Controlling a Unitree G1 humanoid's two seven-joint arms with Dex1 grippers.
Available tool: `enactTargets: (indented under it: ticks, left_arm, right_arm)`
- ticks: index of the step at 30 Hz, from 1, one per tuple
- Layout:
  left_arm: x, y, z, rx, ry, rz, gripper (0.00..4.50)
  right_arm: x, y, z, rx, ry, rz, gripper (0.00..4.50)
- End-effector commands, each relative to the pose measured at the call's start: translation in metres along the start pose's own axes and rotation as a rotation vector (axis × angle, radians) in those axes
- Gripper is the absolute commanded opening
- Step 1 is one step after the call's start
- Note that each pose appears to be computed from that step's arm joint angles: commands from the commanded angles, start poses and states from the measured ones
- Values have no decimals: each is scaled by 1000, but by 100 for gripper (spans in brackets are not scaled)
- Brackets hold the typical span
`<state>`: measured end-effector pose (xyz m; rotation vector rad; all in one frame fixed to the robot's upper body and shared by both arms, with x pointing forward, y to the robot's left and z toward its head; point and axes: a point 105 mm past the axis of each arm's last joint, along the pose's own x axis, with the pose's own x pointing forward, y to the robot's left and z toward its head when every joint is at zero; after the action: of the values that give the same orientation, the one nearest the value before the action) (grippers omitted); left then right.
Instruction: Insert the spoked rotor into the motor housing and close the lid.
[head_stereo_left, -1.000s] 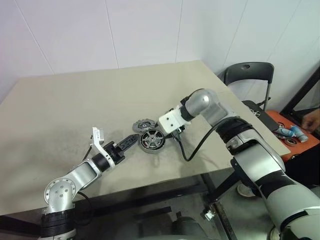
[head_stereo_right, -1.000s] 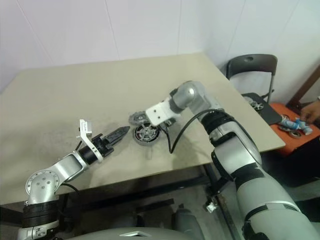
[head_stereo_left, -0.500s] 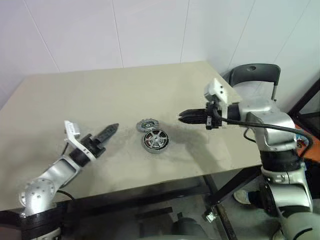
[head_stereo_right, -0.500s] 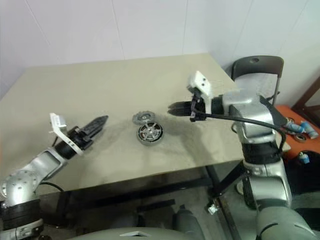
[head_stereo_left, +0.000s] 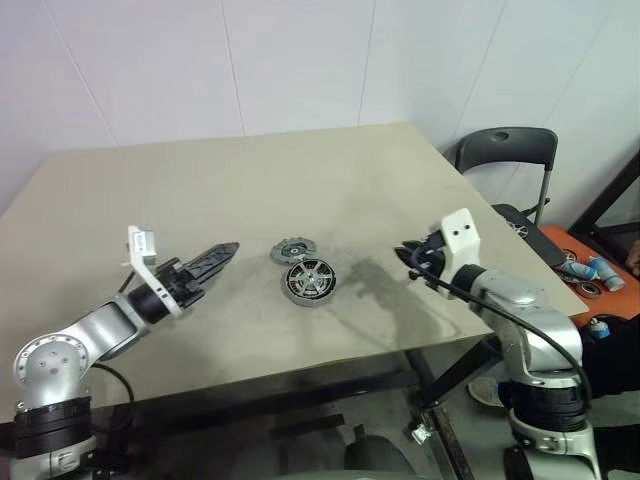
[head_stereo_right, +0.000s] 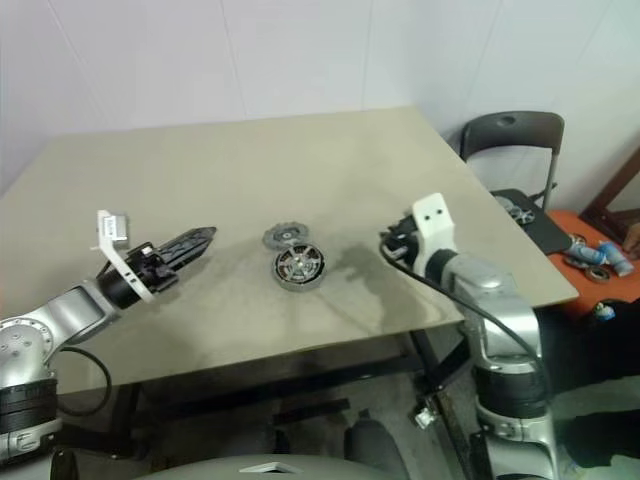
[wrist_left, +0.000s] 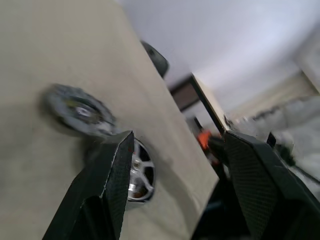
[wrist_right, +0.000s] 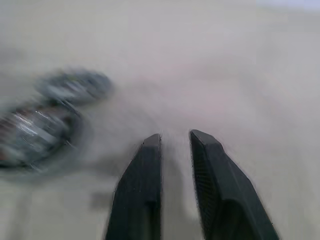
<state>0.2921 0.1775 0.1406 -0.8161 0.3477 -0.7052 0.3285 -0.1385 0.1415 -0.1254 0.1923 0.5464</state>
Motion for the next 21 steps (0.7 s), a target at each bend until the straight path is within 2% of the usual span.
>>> enactTargets:
  ticks: [1, 3, 4, 7, 13, 17, 21]
  left_arm:
    - [3, -6, -8, 46, 42, -19, 304]
    - [2, -7, -8, 51, 41, -24, 304]
    - [0, -8, -5, 51, 29, -25, 321]
    - [-7, -4, 0, 45, 13, 9, 387]
    - [-10, -7, 7, 63, -3, 12, 387]
    - [-14, -5, 16, 80, -25, 30, 387]
    - [-16, -5, 19, 91, -30, 39, 387]
  right_arm:
    - [-3, 2, 2, 13, -27, -5, 241]
    - [-2, 4, -3, 20, -5, 4, 306]
    - [-2, 6, -4, 19, 0, 14, 343]
    - [-1, 10, -2, 40, -3, 49, 344]
    - [3, 8, -1, 40, 0, 70, 344]
    - [6, -5, 1, 44, -7, 13, 344]
    - [6, 3, -1, 43, -2, 55, 344]
